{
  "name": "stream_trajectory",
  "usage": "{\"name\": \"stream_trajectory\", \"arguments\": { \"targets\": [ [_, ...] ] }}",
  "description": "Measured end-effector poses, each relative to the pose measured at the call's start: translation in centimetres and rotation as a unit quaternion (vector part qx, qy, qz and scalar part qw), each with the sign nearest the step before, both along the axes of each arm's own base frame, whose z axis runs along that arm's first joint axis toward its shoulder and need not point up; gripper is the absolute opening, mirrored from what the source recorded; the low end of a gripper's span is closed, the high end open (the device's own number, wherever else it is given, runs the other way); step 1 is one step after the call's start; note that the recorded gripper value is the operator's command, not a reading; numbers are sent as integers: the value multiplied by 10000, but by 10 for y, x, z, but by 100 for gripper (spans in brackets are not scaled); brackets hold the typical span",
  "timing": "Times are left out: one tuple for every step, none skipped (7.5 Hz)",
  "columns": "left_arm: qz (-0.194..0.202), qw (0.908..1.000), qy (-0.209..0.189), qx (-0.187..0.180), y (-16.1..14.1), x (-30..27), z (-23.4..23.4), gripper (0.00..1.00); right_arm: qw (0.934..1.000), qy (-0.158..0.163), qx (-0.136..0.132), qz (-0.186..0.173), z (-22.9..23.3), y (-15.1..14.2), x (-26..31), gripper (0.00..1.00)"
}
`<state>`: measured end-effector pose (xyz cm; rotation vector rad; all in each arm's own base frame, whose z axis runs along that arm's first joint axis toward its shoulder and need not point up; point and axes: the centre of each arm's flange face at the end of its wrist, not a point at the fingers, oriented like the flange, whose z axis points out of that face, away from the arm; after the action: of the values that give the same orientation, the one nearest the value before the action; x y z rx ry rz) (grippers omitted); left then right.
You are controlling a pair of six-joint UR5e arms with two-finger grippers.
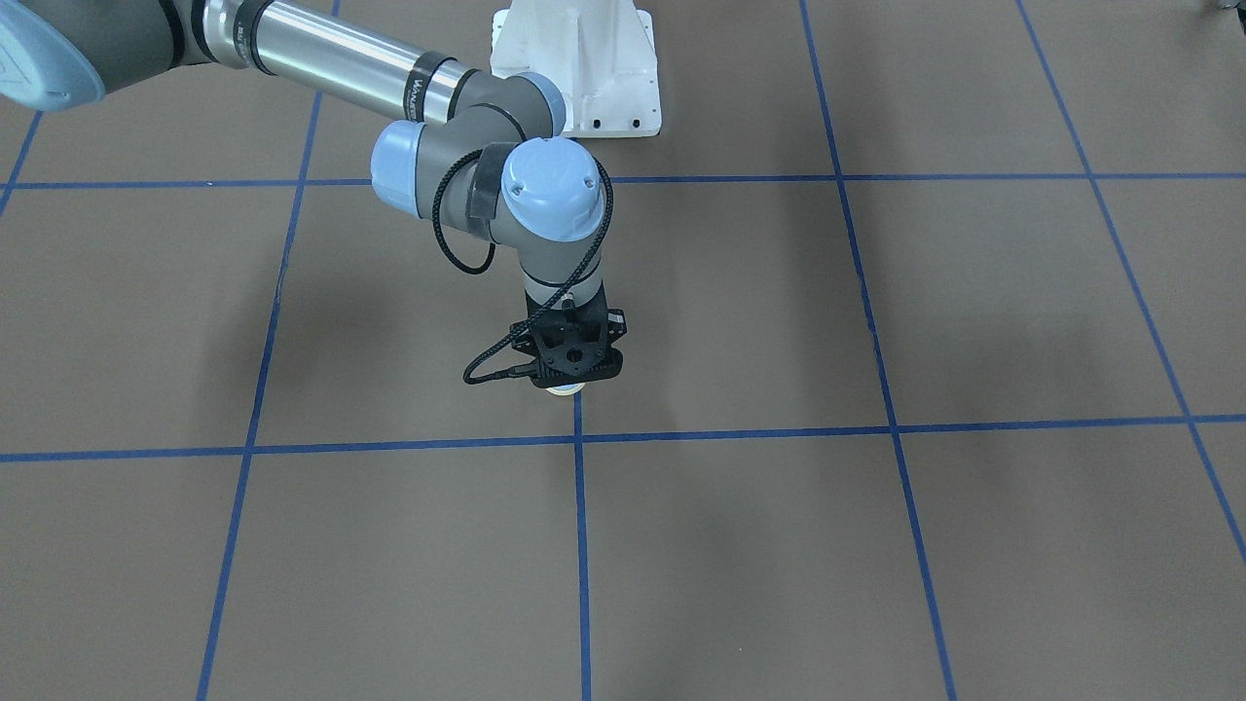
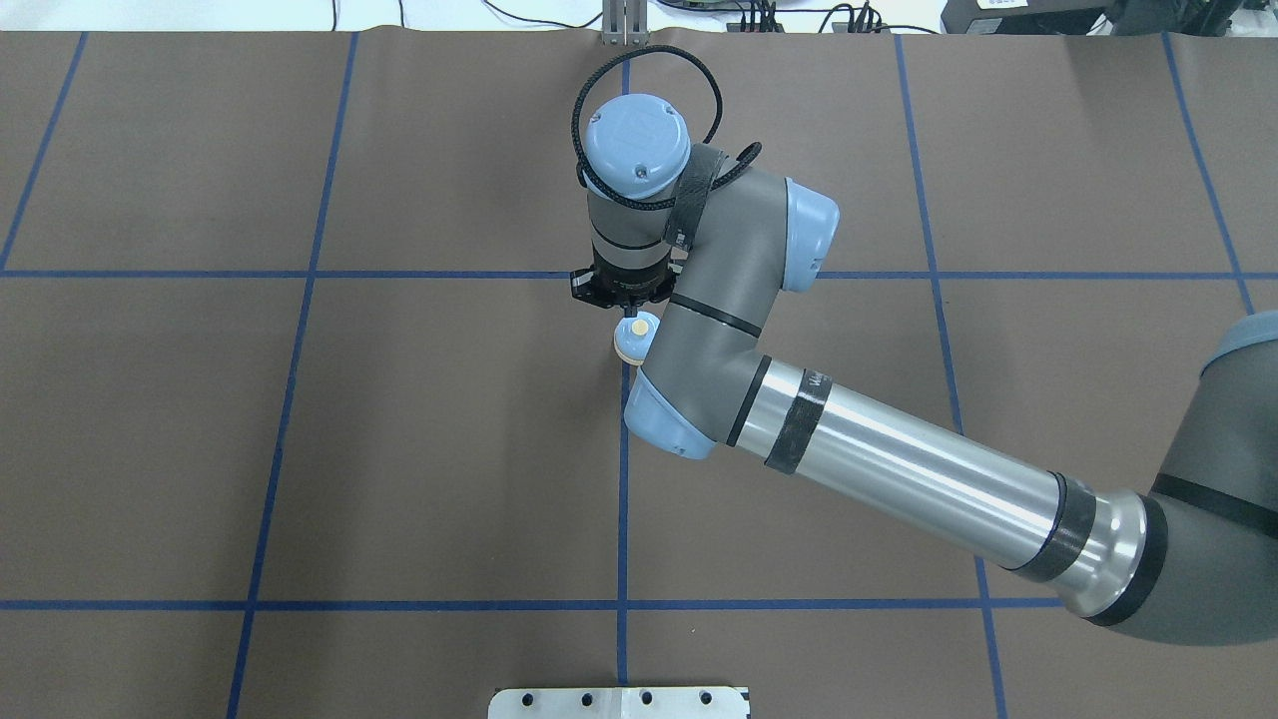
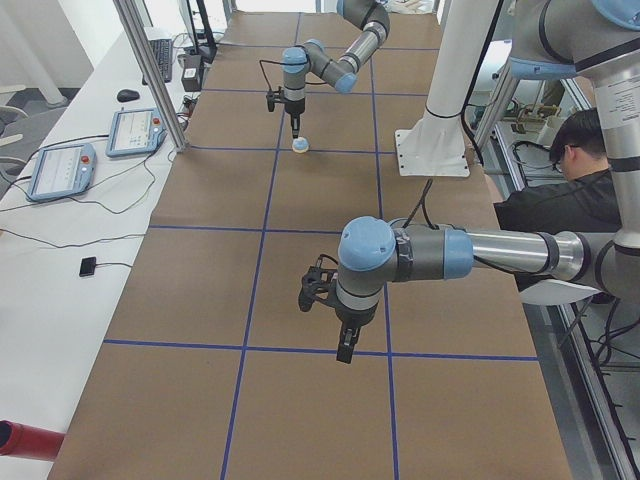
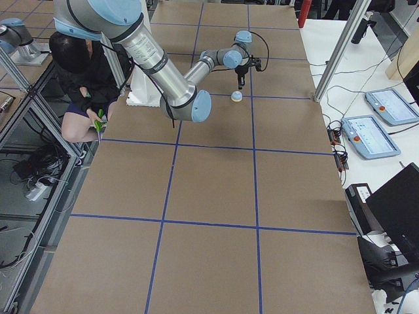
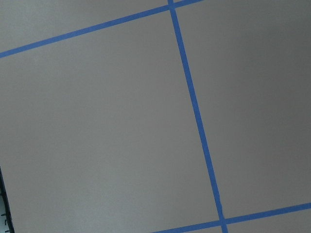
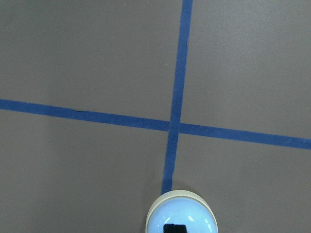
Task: Place and press bell with both arms
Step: 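Press down on the bell's top button with the right gripper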
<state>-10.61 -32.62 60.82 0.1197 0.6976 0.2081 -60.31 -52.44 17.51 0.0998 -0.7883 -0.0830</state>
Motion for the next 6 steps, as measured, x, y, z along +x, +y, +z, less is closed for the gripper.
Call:
{"name": "stream_trajectory", "arguments": {
  "targets": [
    [0,10000,0,-2,0,0,0,100,10000,13,-23,-9,2,1,-1,0],
    [-2,10000,0,-3,0,0,0,100,10000,39,-48,-21,4,2,-2,0],
    [-4,10000,1,-9,0,0,0,100,9999,65,-70,-36,6,4,-3,0],
    [-6,10000,2,-16,1,0,1,100,9999,85,-83,-54,8,6,-5,0],
    [-6,10000,3,-25,2,0,1,100,9999,110,-97,-73,10,8,-7,0],
    [-6,10000,5,-30,3,0,1,100,9998,137,-111,-89,11,10,-9,0]
  ]
}}
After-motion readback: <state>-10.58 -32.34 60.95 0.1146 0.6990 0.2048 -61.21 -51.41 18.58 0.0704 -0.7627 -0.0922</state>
